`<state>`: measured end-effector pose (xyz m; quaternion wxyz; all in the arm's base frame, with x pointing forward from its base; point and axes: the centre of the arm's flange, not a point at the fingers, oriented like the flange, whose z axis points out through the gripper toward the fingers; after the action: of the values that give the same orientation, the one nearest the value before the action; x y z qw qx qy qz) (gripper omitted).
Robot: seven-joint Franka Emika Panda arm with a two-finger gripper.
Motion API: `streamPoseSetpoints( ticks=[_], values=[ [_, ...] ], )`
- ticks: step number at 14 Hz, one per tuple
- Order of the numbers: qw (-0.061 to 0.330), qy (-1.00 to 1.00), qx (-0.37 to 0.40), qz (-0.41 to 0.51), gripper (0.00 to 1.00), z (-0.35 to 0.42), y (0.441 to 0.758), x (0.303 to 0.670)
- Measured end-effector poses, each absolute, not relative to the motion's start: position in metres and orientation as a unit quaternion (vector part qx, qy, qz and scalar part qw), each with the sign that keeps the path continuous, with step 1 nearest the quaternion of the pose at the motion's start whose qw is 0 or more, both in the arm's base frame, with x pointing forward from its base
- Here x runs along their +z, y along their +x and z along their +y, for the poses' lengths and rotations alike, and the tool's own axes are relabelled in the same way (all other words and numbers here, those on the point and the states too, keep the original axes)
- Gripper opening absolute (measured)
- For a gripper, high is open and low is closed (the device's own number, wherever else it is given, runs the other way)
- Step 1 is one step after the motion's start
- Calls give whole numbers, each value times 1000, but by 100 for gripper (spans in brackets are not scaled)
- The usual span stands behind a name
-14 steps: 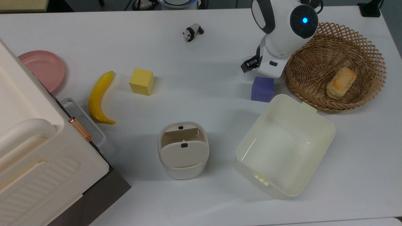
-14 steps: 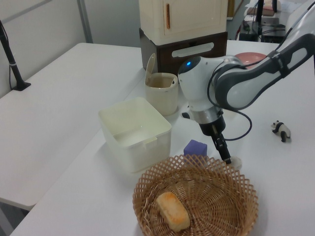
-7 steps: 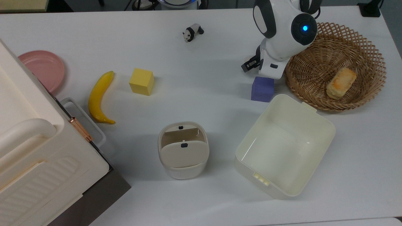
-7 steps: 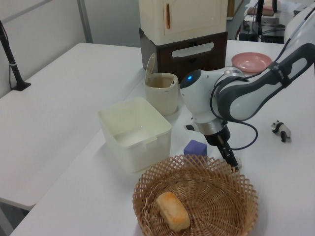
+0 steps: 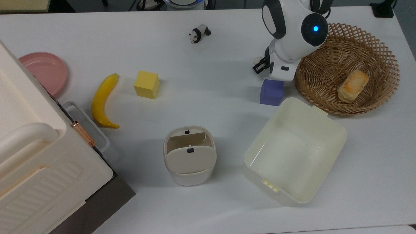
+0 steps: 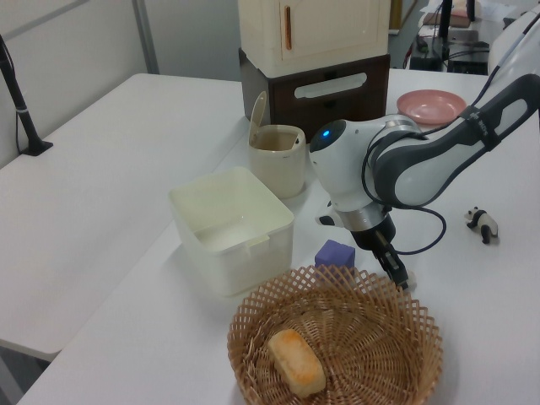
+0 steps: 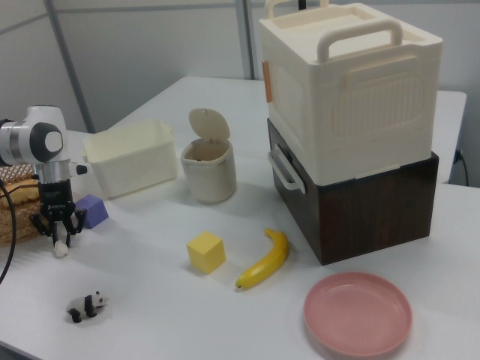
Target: Grab it up and put it in the trash
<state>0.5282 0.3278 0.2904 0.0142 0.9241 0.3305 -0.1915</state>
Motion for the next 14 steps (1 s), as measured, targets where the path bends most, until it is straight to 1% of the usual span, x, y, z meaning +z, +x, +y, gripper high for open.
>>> streamPoseSetpoints(
  ticks=[1,2,3,4,6,8,14],
  values=[
    [14,924,-191,332,27,327,528,291],
    [13,923,-191,334,26,327,529,292],
    [12,920,-194,340,19,325,529,294],
    [11,917,-199,345,15,320,529,298],
    [5,915,-206,348,15,304,533,313],
    [-4,919,-195,343,14,285,542,336],
    [-22,947,-115,298,14,232,584,424]
  ],
)
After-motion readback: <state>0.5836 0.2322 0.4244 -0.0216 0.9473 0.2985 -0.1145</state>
